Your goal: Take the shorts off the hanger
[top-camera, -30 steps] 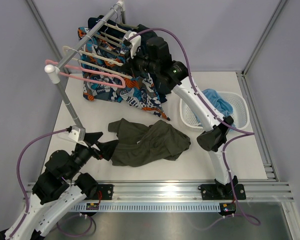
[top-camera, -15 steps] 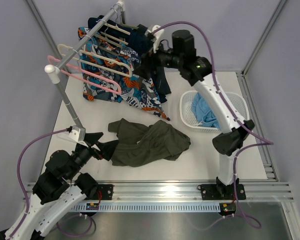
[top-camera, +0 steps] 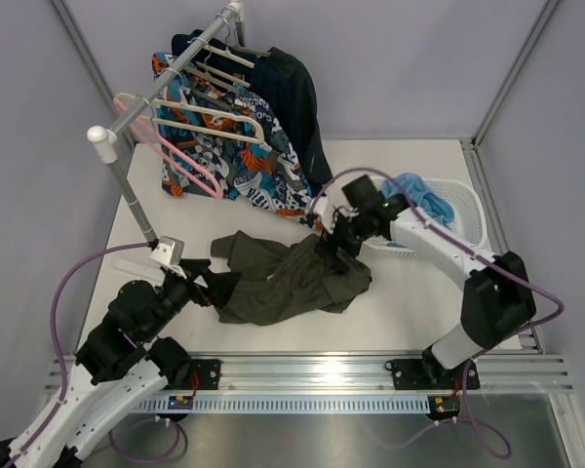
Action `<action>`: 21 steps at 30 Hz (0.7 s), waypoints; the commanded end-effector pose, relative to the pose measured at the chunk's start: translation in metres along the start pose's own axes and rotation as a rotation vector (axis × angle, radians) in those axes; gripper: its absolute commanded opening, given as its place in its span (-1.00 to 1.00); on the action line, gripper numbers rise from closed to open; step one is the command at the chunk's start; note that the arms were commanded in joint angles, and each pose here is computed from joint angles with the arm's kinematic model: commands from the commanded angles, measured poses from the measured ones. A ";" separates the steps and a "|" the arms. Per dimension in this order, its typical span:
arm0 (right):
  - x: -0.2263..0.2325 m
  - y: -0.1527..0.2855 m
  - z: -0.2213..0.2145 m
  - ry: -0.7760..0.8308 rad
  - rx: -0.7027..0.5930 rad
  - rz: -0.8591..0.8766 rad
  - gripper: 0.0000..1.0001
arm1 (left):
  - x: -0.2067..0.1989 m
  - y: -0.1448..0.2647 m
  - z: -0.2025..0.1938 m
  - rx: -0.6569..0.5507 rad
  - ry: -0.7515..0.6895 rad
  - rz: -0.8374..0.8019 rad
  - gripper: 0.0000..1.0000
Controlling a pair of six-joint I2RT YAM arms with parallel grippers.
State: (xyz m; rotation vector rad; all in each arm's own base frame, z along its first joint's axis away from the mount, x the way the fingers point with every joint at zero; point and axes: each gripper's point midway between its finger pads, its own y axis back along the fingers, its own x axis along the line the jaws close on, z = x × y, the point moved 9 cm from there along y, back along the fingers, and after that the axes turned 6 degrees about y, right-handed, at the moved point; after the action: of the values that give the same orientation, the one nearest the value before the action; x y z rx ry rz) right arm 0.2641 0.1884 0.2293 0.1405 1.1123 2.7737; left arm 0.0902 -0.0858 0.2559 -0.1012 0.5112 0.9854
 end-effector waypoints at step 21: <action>0.008 -0.115 -0.035 -0.343 0.194 -0.167 0.83 | -0.010 -0.002 0.011 -0.037 0.044 -0.043 0.98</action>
State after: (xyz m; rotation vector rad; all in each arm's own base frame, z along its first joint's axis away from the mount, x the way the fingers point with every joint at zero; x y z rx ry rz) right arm 0.2688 0.2333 0.1122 0.4242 1.2537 2.2024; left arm 0.0930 -0.0901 0.2547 -0.0966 0.5464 0.9858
